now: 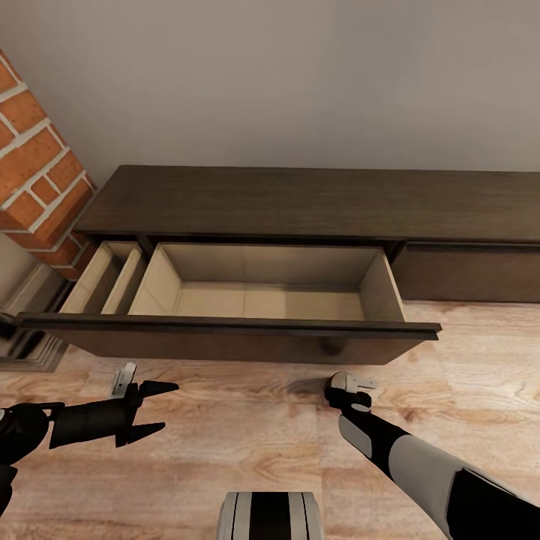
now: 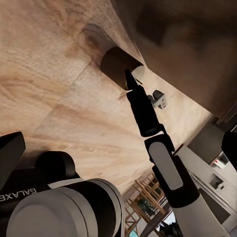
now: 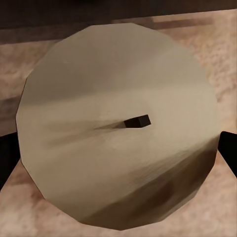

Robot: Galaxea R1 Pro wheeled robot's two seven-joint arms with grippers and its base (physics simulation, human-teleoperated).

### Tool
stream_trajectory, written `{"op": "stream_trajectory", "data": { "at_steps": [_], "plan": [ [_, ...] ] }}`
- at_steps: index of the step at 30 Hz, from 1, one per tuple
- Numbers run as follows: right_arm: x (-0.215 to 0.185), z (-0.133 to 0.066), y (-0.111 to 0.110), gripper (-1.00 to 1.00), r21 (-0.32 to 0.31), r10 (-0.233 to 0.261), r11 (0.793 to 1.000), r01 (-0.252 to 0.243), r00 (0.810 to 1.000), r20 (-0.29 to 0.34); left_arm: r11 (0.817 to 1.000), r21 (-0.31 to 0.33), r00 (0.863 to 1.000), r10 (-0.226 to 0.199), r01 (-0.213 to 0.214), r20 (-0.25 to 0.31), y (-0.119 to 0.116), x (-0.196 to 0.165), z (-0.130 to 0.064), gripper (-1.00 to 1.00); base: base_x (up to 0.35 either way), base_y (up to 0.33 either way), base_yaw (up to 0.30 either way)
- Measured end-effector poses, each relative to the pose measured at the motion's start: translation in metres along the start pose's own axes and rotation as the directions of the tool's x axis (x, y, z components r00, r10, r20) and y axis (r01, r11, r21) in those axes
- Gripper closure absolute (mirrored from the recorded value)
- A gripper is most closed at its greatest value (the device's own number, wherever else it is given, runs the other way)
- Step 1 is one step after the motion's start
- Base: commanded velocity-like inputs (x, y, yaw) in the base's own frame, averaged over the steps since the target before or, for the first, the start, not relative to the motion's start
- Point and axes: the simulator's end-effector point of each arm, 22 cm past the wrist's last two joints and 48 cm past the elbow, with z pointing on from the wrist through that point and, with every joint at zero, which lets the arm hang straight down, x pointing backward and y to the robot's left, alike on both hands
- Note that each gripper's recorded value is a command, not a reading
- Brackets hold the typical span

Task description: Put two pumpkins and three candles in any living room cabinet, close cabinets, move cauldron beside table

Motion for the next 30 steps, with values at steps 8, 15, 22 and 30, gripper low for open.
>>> {"op": "stream_trajectory", "data": {
  "at_steps": [8, 15, 22, 30],
  "plan": [
    [0.0, 0.0, 0.0, 1.0, 0.0, 0.0, 1.0, 0.0, 1.0, 0.0, 1.0, 0.001, 1.0, 0.0, 0.0, 0.0, -0.0001, 0.0002, 0.0002, -1.0, 0.0, 0.0, 0.0],
    [0.0, 0.0001, -0.0004, 1.0, 0.001, 0.004, 1.0, -0.004, 1.0, 0.0, 1.0, 0.0, 1.0, -0.001, 0.001, 0.0, 0.0002, 0.0, 0.0003, -1.0, 0.0, 0.0, 0.0],
    [0.0, 0.0001, -0.0004, 1.0, 0.001, 0.004, 1.0, -0.004, 1.0, 0.0, 1.0, -0.001, 1.0, 0.0, 0.0, 0.0, 0.0005, -0.0003, 0.0, -1.0, 0.0, 0.0, 0.0],
    [-0.0091, -0.0048, -0.0003, 1.0, -0.001, 0.01, 1.0, -0.01, 1.0, 0.014, 1.0, 0.004, 1.0, 0.011, -0.011, 0.007, -0.005, 0.0007, -0.0045, -1.0, 0.0, 0.0, 0.0]
  ]
}}
